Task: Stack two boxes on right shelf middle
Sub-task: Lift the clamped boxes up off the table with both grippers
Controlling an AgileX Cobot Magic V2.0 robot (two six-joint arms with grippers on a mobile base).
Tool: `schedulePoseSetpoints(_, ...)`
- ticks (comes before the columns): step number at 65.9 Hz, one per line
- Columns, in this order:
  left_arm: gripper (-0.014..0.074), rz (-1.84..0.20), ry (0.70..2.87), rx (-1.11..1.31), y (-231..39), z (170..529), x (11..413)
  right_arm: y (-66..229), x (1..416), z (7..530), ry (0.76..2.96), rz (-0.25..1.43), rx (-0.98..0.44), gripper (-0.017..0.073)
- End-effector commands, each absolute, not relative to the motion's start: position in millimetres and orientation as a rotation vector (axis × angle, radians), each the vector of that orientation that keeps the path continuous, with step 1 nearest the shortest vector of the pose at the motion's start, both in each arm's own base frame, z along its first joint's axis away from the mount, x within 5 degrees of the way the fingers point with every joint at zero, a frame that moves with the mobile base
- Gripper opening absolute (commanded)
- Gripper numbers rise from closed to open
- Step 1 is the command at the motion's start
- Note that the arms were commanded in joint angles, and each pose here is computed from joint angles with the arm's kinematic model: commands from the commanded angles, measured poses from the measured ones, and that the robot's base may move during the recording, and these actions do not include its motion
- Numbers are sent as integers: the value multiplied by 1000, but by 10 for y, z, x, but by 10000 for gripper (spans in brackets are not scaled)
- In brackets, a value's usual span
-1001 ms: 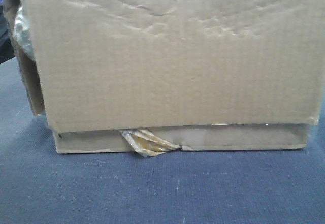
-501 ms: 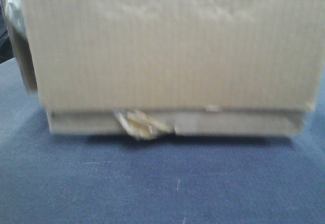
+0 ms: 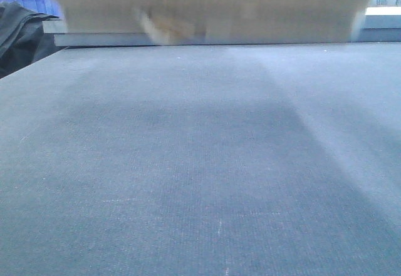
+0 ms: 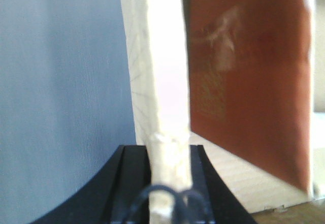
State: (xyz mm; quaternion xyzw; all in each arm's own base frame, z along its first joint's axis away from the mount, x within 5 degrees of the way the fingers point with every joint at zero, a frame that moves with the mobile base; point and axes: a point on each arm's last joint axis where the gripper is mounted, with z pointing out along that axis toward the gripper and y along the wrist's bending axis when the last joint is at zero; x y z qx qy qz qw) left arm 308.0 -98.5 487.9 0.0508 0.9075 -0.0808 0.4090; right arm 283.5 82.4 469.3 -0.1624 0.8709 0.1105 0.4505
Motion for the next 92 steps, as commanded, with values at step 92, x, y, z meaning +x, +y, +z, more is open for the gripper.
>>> schedulePoseSetpoints(92,-111,-244,2158,107,-897,5207,2831,739,2630,5288,1915,228,-382,-153)
